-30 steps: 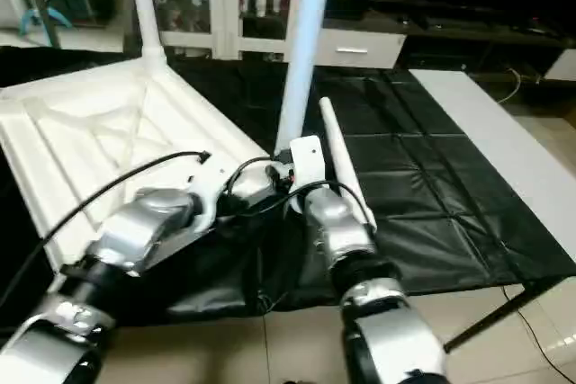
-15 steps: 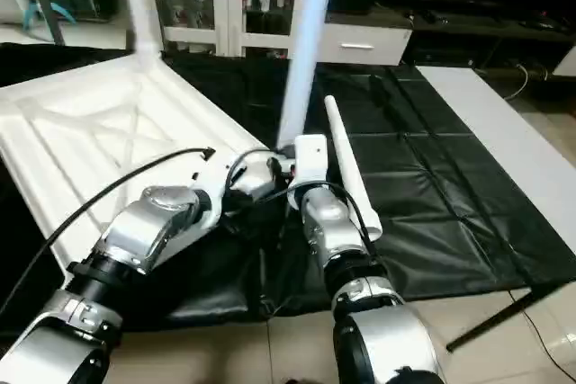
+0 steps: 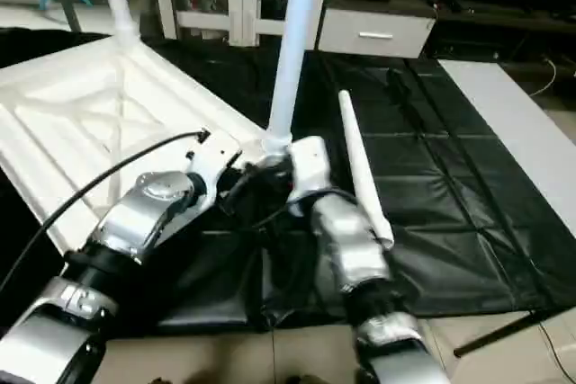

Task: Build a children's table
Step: Rotate leg to tighten, then rotate table base

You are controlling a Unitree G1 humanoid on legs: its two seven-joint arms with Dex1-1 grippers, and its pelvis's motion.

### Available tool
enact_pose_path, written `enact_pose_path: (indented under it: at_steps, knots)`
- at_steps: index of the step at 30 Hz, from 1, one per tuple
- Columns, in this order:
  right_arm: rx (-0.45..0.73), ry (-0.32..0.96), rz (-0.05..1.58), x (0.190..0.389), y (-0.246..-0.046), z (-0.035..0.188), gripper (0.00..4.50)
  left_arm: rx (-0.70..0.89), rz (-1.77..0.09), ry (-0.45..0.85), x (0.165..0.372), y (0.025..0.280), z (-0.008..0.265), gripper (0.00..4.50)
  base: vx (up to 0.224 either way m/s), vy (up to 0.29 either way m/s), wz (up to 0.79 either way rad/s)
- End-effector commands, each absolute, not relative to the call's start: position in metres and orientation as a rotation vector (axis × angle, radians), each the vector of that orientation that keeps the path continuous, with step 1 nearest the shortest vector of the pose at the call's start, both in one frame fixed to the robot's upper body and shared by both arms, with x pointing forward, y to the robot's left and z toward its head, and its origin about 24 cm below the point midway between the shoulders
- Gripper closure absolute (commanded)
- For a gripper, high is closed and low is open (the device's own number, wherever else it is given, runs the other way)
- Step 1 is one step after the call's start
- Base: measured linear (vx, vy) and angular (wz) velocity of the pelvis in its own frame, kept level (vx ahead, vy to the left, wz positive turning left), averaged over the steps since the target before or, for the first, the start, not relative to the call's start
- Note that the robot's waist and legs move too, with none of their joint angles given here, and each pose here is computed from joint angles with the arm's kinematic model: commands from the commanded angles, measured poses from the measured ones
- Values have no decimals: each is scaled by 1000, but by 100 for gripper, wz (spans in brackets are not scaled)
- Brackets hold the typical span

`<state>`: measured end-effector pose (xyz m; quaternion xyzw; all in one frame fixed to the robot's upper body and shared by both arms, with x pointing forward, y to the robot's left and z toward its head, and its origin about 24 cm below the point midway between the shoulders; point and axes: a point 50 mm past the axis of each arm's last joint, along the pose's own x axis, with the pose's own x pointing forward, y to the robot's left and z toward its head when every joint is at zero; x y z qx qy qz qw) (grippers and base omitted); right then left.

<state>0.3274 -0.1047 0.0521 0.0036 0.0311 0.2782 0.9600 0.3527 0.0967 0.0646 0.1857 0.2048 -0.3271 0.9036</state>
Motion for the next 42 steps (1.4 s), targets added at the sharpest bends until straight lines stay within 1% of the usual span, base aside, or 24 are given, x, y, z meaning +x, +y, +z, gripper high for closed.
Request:
enact_pose_path:
  at_steps: [1, 2, 4, 6, 8, 12, 14, 16, 17, 20, 21, 23, 27, 28, 29, 30, 31, 32, 34, 35, 36, 39, 40, 42]
  knots:
    - [-11, 42, 549, 326, -111, 59, 15, 399, -732, 284, 358, 85, 84, 450, 0, 0, 0]
    - [-36, 51, 526, 320, -117, 60, 9, 383, -717, 275, 361, 86, 84, 422, 0, 0, 0]
    - [-56, 65, 498, 315, -124, 58, 6, 332, -689, 273, 364, 87, 85, 393, 0, 0, 0]
    - [-60, 72, 482, 312, -127, 58, 6, 302, -675, 262, 365, 88, 88, 390, 0, 0, 0]
    - [-58, 72, 460, 309, -133, 59, 6, 257, -659, 212, 366, 88, 96, 358, 0, 0, 0]
    - [-66, 72, 443, 306, -138, 63, 6, 191, -656, 180, 366, 90, 107, 337, 0, 0, 0]
    - [-73, 72, 439, 303, -141, 65, 6, 146, -677, 172, 362, 93, 115, 314, 0, 0, 0]
    - [-81, 76, 441, 300, -143, 66, 6, 181, -708, 170, 354, 103, 120, 307, 0, 0, 0]
    - [-87, 78, 449, 298, -142, 66, 6, 201, -711, 171, 351, 109, 120, 293, 0, 0, 0]
    - [-109, 83, 543, 285, -136, 67, 6, 264, -642, 206, 335, 149, 127, 270, 0, 0, 0]
    - [-112, 83, 565, 282, -134, 68, 6, 279, -630, 222, 331, 157, 129, 265, 0, 0, 0]
    - [-55, 86, 637, 273, -131, 73, 6, 366, -633, 287, 314, 185, 135, 237, 0, 0, 0]
    - [2, 109, 725, 269, -127, 76, 6, 425, -649, 363, 295, 216, 139, 216, 0, 0, 0]
    - [8, 110, 733, 268, -126, 76, 6, 429, -651, 368, 294, 219, 139, 206, 0, 0, 0]
    - [61, 116, 853, 264, -119, 82, 6, 458, -614, 435, 280, 242, 139, 198, 0, 0, 0]
    - [61, 116, 853, 264, -119, 82, 6, 458, -614, 435, 280, 242, 139, 192, 0, 0, 0]
    - [78, 126, 918, 260, -115, 84, 6, 470, -602, 469, 273, 250, 139, 182, 0, 0, 0]
    - [76, 156, 1039, 253, -111, 86, 6, 488, -562, 521, 263, 263, 139, 173, 0, 0, 0]
    - [65, 194, 1123, 247, -110, 86, 6, 497, -524, 557, 256, 273, 141, 163, 0, 0, 0]
    - [52, 214, 1160, 245, -110, 85, 6, 499, -491, 571, 254, 280, 143, 142, 0, 0, 0]
    - [33, 225, 1184, 243, -111, 85, 6, 519, -453, 588, 252, 289, 145, 142, 0, 0, 0]
    - [17, 231, 1193, 245, -113, 85, 6, 554, -358, 615, 248, 308, 150, 110, 0, 0, 0]
    - [15, 230, 1189, 246, -113, 86, 6, 574, -308, 618, 247, 316, 153, 110, 0, 0, 0]
    - [15, 231, 1186, 247, -113, 87, 6, 583, -260, 613, 247, 323, 156, 89, 0, 0, 0]
